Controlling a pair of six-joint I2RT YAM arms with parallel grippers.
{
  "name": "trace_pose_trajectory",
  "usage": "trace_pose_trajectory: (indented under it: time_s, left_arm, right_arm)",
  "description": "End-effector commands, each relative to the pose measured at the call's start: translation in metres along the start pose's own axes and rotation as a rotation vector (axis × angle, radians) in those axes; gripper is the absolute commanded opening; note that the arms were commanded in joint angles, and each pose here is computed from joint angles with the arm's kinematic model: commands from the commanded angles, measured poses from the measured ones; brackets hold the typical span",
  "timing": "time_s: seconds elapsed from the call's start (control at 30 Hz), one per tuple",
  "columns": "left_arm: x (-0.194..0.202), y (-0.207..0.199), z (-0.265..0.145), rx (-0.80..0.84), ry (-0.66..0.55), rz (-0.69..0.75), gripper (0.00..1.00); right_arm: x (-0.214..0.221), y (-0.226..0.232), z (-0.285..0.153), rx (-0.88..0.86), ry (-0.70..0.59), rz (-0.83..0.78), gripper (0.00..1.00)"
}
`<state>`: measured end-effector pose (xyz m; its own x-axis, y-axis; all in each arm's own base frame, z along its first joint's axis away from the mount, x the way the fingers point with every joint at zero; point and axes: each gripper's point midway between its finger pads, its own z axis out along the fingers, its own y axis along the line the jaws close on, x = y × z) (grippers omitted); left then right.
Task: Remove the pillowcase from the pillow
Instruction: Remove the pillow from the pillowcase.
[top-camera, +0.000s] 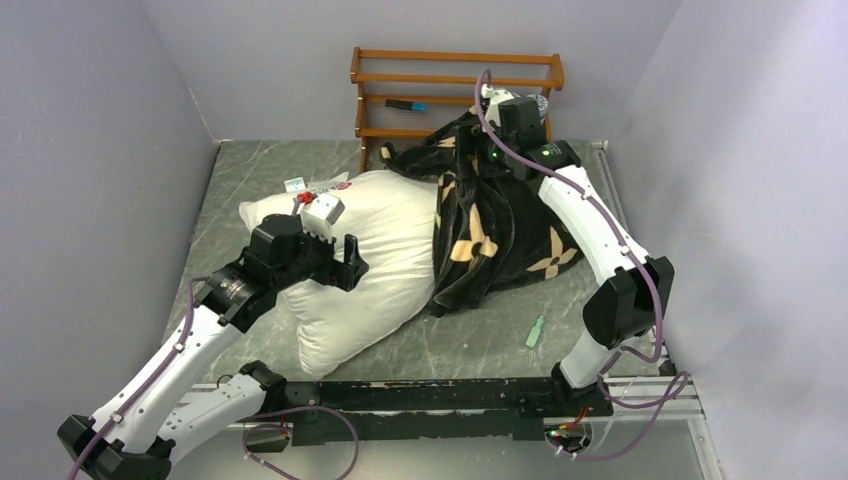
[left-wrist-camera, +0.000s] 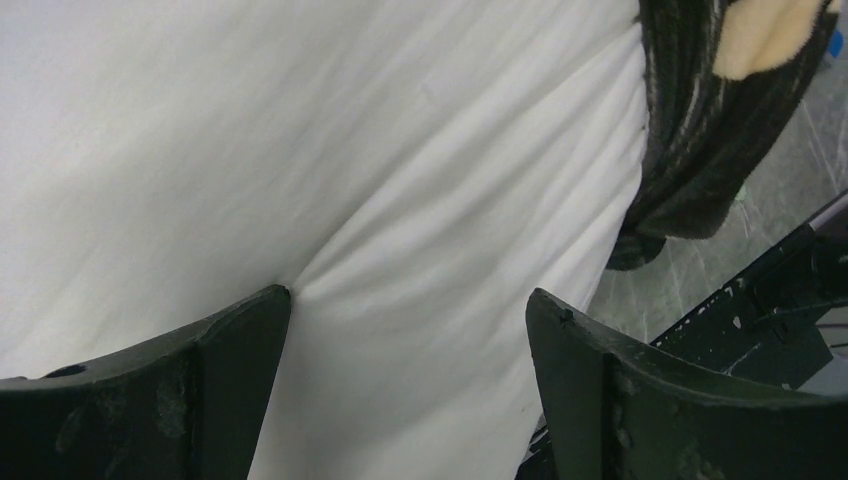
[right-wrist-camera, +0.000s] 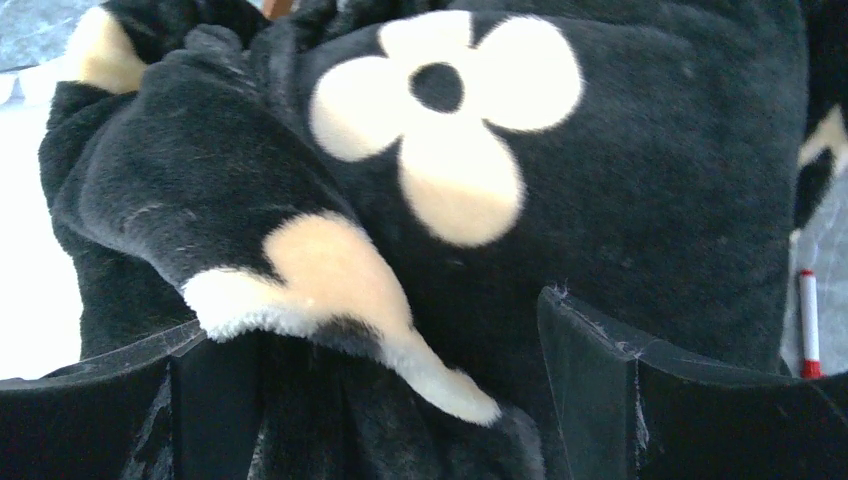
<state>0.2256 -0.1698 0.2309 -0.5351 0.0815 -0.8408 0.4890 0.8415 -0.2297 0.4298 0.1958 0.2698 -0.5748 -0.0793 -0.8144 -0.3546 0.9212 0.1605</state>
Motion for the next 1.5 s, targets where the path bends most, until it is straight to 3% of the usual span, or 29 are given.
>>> trace_pose_trajectory:
  time_s: [0.0, 0.4, 0.57, 0.83, 1.1, 1.47]
  left_arm:
    - [-0.016, -0.017, -0.009, 0.106, -0.034, 0.117, 0.93]
    - [-0.031, -0.041, -0.018, 0.238, -0.101, 0.232, 0.96]
    - [-0.034, -0.051, -0.012, 0.244, -0.065, 0.241, 0.97]
    - [-0.019, -0.089, -0.001, 0.295, -0.027, 0.343, 0.97]
    - [0.004, -0.091, 0.007, 0.200, -0.066, 0.497, 0.96]
    - [0.059, -0.116, 0.033, 0.072, 0.032, 0.684, 0.96]
  right_arm:
    - [-0.015, -0.049, -0.025, 0.143, -0.065, 0.068, 0.94]
    - [-0.019, -0.031, -0.067, 0.066, -0.161, 0.065, 0.95]
    - [-0.016, -0.030, -0.093, 0.072, -0.222, 0.041, 0.95]
    - [0.016, -0.023, -0.116, 0.033, -0.212, 0.012, 0.95]
    - [0.047, -0.019, -0.131, 0.015, -0.187, 0.033, 0.94]
    - [0.066, -0.016, -0.131, -0.007, -0.162, 0.054, 0.94]
